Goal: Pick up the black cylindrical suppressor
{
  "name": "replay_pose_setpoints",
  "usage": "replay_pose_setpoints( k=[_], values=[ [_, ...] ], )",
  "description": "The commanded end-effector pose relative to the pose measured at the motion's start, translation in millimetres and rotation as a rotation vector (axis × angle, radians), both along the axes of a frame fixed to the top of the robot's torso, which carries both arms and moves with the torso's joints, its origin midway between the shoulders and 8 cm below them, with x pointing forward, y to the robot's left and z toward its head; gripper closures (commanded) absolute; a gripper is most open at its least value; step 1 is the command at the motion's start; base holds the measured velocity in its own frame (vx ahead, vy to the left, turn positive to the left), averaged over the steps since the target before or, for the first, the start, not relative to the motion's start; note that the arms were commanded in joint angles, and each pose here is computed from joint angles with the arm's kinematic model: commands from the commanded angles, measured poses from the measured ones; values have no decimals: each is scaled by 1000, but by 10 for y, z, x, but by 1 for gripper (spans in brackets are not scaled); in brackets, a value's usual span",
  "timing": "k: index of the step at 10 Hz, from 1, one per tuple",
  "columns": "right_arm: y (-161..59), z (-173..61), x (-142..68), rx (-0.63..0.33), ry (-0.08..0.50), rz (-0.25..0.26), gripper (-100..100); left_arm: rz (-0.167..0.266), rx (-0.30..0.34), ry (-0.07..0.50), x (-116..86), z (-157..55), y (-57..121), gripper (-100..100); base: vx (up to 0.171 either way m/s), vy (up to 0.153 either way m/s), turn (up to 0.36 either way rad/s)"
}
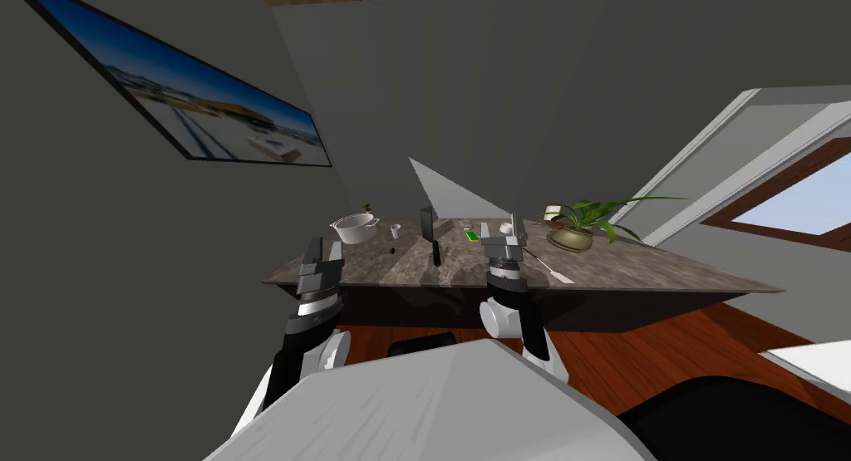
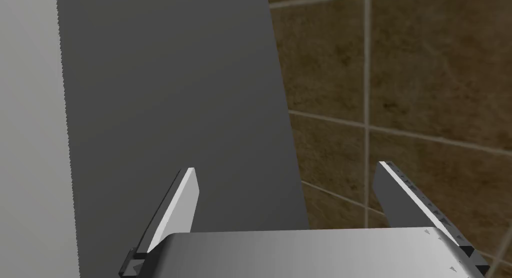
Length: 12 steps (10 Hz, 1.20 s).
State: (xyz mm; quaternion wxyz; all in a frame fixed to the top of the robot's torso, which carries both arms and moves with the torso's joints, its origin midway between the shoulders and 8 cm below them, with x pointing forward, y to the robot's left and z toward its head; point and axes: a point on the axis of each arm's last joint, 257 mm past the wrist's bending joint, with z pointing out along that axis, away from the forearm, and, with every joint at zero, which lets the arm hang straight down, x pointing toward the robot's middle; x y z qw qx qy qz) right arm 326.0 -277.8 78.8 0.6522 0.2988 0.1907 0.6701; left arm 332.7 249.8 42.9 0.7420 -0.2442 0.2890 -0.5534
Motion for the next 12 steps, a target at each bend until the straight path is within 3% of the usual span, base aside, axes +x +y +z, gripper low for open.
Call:
replay_pose_setpoints(
  k=[1,6,11,12],
  values=[
    [30,-13,-2,-44,11,1,-100,0,0,0,0,0,0,0,-9,-8,79],
    [106,-74,-68,-281,62,-46,-100,0,0,0,0,0,0,0,-44,-39,174],
    [179,-166,-191,-613,113,-141,-100,0,0,0,0,0,0,0,-89,-70,307],
    [192,-169,-190,-620,113,-136,-100,0,0,0,0,0,0,0,-79,-68,99]
  ],
)
